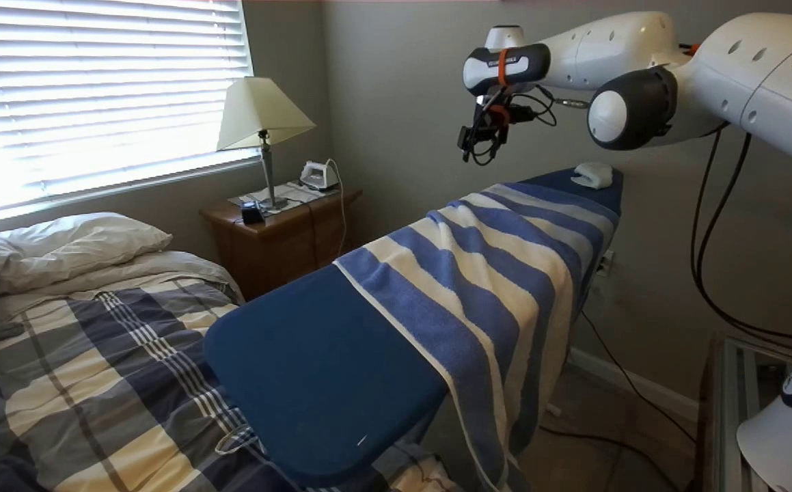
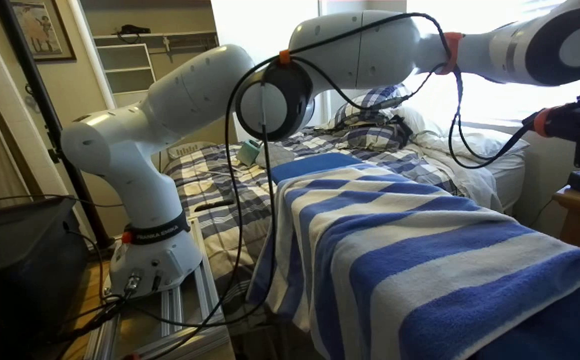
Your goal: Stretch out the towel on the ironing board
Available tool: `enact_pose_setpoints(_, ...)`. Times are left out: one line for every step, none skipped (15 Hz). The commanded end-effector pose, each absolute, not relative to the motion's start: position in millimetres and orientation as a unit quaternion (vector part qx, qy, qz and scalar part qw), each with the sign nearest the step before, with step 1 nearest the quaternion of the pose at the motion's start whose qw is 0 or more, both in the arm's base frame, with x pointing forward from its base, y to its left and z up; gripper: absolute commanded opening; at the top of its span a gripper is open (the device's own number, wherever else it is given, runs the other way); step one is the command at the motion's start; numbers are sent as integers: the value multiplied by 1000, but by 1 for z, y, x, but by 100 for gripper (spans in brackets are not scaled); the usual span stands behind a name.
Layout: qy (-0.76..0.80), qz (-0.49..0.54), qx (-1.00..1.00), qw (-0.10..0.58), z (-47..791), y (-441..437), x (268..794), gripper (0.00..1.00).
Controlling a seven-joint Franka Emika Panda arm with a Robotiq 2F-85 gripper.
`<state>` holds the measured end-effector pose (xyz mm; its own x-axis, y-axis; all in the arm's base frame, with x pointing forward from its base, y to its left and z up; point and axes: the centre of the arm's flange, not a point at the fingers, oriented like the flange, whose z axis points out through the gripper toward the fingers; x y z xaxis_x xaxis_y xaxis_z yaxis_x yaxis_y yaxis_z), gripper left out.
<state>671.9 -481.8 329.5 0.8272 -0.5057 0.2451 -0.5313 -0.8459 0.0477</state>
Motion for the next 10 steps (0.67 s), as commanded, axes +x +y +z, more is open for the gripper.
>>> enact_pose_setpoints(-281,103,954,10,347,-493,607,100)
enact_pose_setpoints(-278,111,954,1,352,-493,596,100)
enact_pose_setpoints(-269,122,955,-13,357,-492,584,100)
enact_pose_setpoints(-257,131,957,-31,361,-490,575,100)
enact_pose_setpoints(-247,141,958,-44,365,-489,572,100)
enact_pose_setpoints(-234,146,960,-56,369,-486,569,100)
enact_pose_setpoints(-216,144,963,-64,372,-480,569,100)
enact_pose_setpoints(-201,140,967,-71,375,-477,570,100)
enact_pose_setpoints(-187,134,971,-73,377,-473,571,100)
enact_pose_setpoints(-213,137,966,-50,379,-522,624,100)
